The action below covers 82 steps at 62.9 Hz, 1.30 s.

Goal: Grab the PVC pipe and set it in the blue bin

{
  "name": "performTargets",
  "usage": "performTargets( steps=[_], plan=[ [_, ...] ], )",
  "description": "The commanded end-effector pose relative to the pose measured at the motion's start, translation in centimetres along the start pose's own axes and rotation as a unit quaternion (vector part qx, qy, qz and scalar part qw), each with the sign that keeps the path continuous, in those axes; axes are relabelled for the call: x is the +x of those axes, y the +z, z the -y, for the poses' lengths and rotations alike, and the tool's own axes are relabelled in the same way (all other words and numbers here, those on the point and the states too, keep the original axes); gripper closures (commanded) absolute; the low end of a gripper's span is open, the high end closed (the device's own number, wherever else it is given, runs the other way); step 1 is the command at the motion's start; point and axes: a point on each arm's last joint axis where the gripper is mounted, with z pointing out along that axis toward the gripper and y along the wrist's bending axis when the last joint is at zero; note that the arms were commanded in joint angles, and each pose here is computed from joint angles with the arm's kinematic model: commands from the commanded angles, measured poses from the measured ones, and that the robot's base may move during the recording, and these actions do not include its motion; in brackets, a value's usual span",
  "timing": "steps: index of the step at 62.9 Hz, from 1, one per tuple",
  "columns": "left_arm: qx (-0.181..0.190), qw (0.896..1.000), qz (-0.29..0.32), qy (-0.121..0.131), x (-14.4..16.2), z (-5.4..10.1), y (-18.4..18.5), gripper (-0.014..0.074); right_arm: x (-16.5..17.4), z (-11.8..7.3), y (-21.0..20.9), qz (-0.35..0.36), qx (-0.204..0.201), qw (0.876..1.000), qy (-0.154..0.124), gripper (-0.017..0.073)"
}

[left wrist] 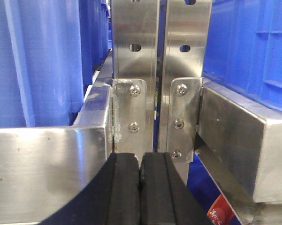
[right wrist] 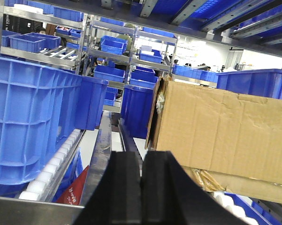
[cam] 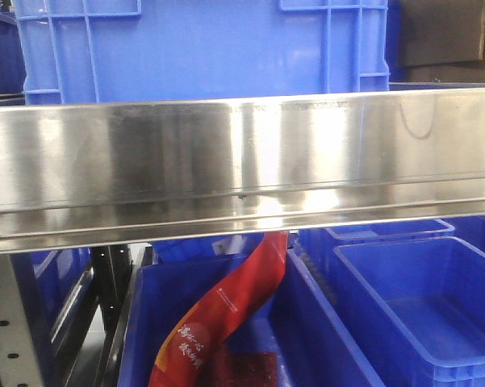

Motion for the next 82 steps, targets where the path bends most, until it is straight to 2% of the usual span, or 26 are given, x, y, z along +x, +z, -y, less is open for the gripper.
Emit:
performTargets(
  steps=[1, 19, 26, 36, 44, 51, 56, 63, 74, 82],
  plan=[
    [-0.004, 1.000, 0.014, -0.003, -0.3, 0.0, -0.1, 0.0704, -0.1, 0.1, -0.1, 0.009, 0.009, 1.000, 0.003, 0.0725],
    [-0.004, 1.000, 0.014, -0.003, -0.3, 0.0, -0.1, 0.0704, -0.1, 0.1, -0.1, 0.010, 0.009, 1.000, 0.008, 0.0725],
    [-0.004, 1.000, 0.014, -0.003, -0.3, 0.0, -0.1, 0.0704, -0.2, 0.2, -0.1, 0.015, 0.013, 1.000, -0.023, 0.0725],
    [-0.004, 1.000, 0.014, -0.003, -0.3, 0.0, -0.1, 0.0704, -0.2, 0.2, -0.1, 0.013, 0.009, 1.000, 0.003, 0.0725],
    [-0.004, 1.000, 0.014, -0.003, -0.3, 0.0, -0.1, 0.0704, 0.2, 0.1, 0.0, 0.005, 0.007, 1.000, -0.012, 0.0725],
    [-0.004, 1.000, 0.014, -0.003, -0.3, 0.0, -0.1, 0.0704, 1.0, 0.0, 0.0, 0.005, 0.009, 1.000, 0.009, 0.0725],
    [-0.004, 1.000, 0.014, -0.003, -0.3, 0.0, -0.1, 0.0704, 1.4, -0.1, 0.0, 0.027, 0.015, 1.000, 0.003, 0.0725],
    [-0.004, 1.000, 0.014, -0.003, -0.3, 0.0, -0.1, 0.0704, 2.4, -0.2, 0.1, 0.019, 0.015, 1.000, 0.002, 0.0725],
    [-0.004, 1.000, 0.014, -0.003, -0.3, 0.0, -0.1, 0.0704, 4.0, -0.4, 0.0, 0.008, 0.014, 0.999, 0.038, 0.0725],
    [-0.004, 1.000, 0.014, -0.003, -0.3, 0.0, -0.1, 0.0704, 5.5, -0.7, -0.1, -0.003, 0.014, 0.999, 0.039, 0.0725]
  ],
)
